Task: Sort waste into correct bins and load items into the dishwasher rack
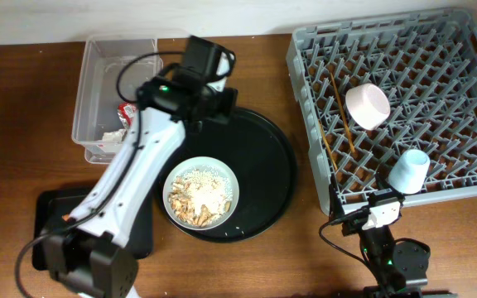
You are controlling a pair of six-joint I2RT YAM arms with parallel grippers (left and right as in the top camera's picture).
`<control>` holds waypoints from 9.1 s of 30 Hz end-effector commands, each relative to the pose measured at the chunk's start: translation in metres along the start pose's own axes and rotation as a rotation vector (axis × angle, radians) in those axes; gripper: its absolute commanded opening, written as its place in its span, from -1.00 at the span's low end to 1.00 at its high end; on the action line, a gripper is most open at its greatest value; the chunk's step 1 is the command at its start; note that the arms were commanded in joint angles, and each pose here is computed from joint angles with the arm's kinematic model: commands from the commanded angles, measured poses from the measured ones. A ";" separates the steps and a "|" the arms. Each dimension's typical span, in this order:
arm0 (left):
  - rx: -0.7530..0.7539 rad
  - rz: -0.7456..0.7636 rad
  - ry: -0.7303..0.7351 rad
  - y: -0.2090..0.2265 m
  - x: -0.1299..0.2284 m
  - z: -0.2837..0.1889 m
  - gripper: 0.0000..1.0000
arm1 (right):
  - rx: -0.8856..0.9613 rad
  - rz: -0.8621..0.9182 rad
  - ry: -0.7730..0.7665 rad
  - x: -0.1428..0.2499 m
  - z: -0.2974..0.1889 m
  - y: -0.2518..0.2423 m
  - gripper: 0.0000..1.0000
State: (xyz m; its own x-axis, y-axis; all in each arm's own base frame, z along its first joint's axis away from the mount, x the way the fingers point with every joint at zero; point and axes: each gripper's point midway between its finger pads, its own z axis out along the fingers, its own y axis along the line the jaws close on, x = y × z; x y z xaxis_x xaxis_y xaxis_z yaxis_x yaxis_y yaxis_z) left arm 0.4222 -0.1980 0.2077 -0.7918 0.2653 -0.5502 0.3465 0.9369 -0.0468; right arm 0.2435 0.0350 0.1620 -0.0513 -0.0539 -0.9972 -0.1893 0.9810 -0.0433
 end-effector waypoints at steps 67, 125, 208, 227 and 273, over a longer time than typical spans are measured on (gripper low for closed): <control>-0.472 0.153 0.461 -0.038 0.100 0.009 -1.00 | -0.002 0.009 0.002 0.002 0.000 0.000 0.96; 0.452 -0.888 -0.430 0.122 0.164 -0.166 -1.00 | -0.002 0.009 0.002 0.002 0.000 0.000 0.96; -0.536 -0.392 -0.022 0.159 0.078 -0.195 0.98 | -0.002 0.009 0.002 0.002 0.000 0.000 0.96; -0.515 -0.361 -0.008 0.143 0.097 -0.216 0.98 | -0.002 0.008 0.002 0.002 0.000 0.000 0.96; -0.486 -0.315 -0.945 0.149 0.226 -0.104 0.99 | -0.002 0.009 0.002 0.002 0.000 0.000 0.96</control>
State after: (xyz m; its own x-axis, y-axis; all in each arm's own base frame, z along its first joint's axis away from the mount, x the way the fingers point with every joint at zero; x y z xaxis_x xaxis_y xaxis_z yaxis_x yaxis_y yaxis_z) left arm 0.2432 0.0244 0.1639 -0.0308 -0.1042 -0.9941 -0.1923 0.9766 -0.0964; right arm 0.2433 0.0355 0.1622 -0.0497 -0.0534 -0.9973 -0.1925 0.9804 -0.0429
